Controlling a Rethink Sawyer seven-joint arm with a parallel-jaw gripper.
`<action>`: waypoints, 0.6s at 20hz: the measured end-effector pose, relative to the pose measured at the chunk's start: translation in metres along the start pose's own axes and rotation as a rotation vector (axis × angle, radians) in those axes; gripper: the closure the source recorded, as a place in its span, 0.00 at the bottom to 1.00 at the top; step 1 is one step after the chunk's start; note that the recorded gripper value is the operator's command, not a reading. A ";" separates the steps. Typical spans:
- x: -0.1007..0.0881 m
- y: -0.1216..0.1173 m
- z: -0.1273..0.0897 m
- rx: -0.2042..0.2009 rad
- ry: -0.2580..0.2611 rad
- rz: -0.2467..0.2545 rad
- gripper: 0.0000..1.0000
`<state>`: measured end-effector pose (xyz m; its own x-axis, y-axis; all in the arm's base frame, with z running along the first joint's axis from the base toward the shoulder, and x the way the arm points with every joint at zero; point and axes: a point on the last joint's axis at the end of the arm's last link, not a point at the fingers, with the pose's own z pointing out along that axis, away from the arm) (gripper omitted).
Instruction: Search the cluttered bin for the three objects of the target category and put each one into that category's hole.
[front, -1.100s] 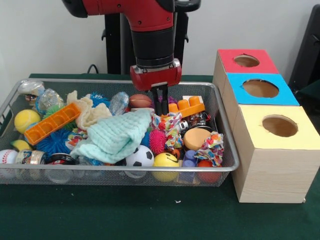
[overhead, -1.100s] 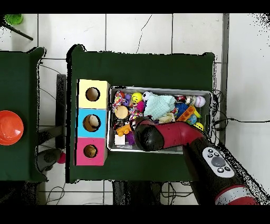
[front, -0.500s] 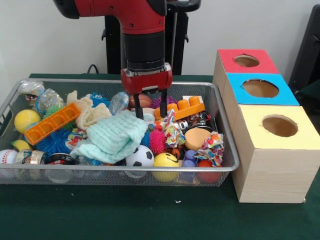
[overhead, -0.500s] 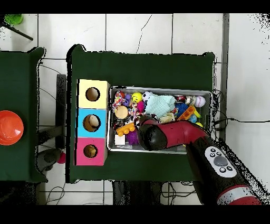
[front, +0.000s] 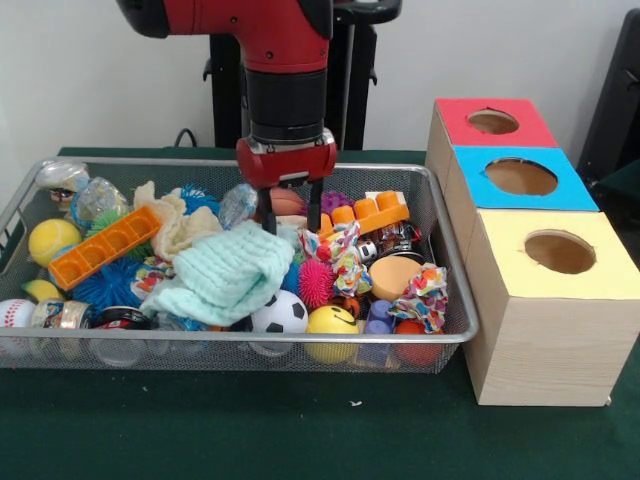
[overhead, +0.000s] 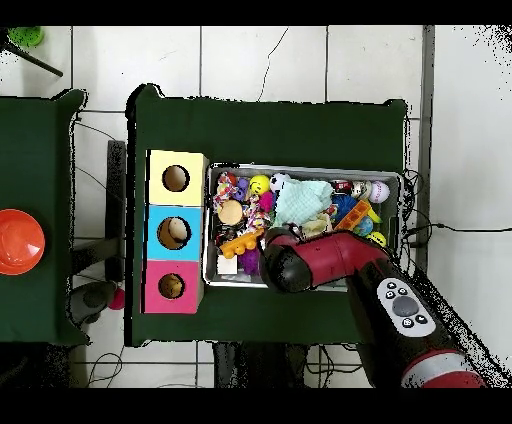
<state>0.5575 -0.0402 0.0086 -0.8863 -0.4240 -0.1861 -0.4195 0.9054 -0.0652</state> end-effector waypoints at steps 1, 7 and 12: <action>0.000 -0.001 -0.002 0.008 -0.001 -0.013 0.00; -0.007 -0.016 -0.019 0.065 -0.025 -0.057 0.00; -0.010 -0.030 -0.032 0.105 -0.041 -0.076 0.00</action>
<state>0.5728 -0.0637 0.0440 -0.8433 -0.4918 -0.2167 -0.4600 0.8690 -0.1823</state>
